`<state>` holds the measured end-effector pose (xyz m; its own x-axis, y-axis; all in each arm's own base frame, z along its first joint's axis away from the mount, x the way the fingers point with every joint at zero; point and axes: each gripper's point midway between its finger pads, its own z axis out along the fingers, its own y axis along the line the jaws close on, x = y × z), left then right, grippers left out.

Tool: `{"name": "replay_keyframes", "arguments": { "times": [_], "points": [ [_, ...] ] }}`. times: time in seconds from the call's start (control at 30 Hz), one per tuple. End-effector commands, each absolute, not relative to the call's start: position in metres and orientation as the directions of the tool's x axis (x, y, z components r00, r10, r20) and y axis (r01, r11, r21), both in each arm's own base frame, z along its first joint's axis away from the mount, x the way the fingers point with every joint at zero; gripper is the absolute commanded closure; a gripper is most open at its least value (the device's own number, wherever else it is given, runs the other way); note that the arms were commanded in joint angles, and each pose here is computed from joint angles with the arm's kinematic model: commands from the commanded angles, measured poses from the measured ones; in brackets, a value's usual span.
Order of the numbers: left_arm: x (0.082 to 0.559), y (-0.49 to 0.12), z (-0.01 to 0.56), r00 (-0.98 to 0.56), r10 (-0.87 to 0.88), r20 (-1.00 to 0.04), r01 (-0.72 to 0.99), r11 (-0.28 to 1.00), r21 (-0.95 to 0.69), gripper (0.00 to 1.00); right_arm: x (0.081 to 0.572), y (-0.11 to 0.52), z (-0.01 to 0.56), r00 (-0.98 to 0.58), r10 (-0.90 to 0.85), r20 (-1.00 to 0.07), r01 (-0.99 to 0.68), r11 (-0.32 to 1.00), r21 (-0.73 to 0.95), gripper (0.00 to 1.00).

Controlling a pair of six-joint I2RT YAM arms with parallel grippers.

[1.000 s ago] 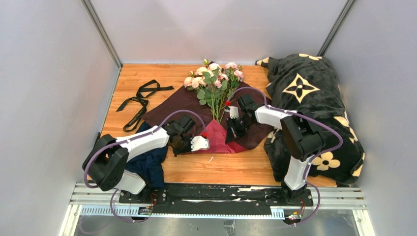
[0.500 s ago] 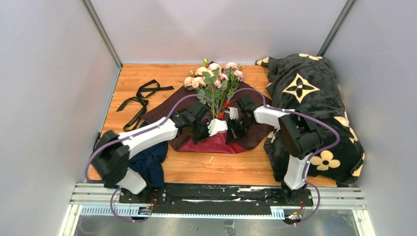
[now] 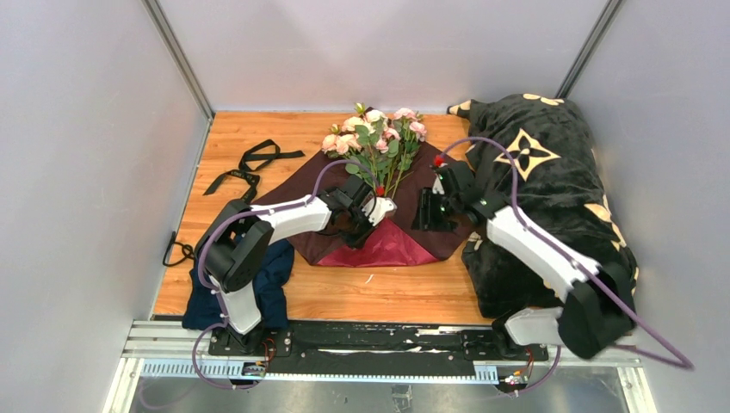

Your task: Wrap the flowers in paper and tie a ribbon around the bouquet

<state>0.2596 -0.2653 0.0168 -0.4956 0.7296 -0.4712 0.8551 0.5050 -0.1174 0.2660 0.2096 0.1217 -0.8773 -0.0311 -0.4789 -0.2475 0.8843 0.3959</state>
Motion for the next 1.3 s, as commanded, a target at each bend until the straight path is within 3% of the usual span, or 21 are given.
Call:
{"name": "replay_keyframes", "arguments": {
  "times": [0.0, 0.07, 0.23, 0.43, 0.7, 0.9, 1.0, 1.1, 1.27],
  "points": [
    [0.244, -0.252, -0.004, -0.547, 0.746, -0.381, 0.832, 0.535, -0.148, 0.88, 0.224, 0.167, 0.095, -0.886, 0.181, -0.428, 0.042, 0.949, 0.313, 0.48],
    [0.242, -0.254, -0.003, -0.55, 0.744, -0.38, 0.831, 0.531, -0.162, 0.88, 0.207, 0.171, 0.079, -0.877, 0.294, -0.381, 0.142, 0.914, 0.379, 0.31],
    [0.241, -0.254, -0.002, -0.545, 0.745, -0.385, 0.834, 0.526, -0.164, 0.88, 0.204, 0.195, 0.055, -0.85, 0.425, -0.312, 0.234, 0.834, 0.5, 0.27],
    [0.244, -0.254, 0.002, -0.533, 0.745, -0.401, 0.84, 0.522, -0.148, 0.88, 0.215, 0.194, 0.027, -0.821, 0.48, -0.309, 0.31, 0.829, 0.465, 0.25],
    [0.249, -0.252, 0.004, -0.528, 0.74, -0.416, 0.839, 0.531, -0.119, 0.88, 0.219, 0.165, 0.002, -0.72, 0.584, -0.374, 0.436, 0.801, 0.411, 0.47],
    [0.254, -0.254, 0.006, -0.526, 0.74, -0.42, 0.837, 0.537, -0.104, 0.88, 0.219, 0.154, 0.004, -0.72, 0.546, -0.428, 0.408, 0.832, 0.376, 0.88],
    [0.264, -0.257, 0.012, -0.516, 0.738, -0.434, 0.838, 0.54, -0.078, 0.88, 0.22, 0.153, 0.009, -0.738, 0.486, -0.468, 0.361, 0.871, 0.334, 0.99],
    [0.271, -0.267, 0.028, -0.492, 0.737, -0.464, 0.851, 0.519, -0.079, 0.84, 0.223, 0.157, 0.021, -0.757, 0.38, -0.532, 0.293, 0.925, 0.243, 1.0],
    [0.263, -0.303, 0.08, -0.354, 0.728, -0.587, 0.924, 0.369, -0.099, 0.8, 0.227, 0.169, 0.034, -0.729, 0.374, -0.573, 0.27, 0.927, 0.261, 1.0]
  ]
}}
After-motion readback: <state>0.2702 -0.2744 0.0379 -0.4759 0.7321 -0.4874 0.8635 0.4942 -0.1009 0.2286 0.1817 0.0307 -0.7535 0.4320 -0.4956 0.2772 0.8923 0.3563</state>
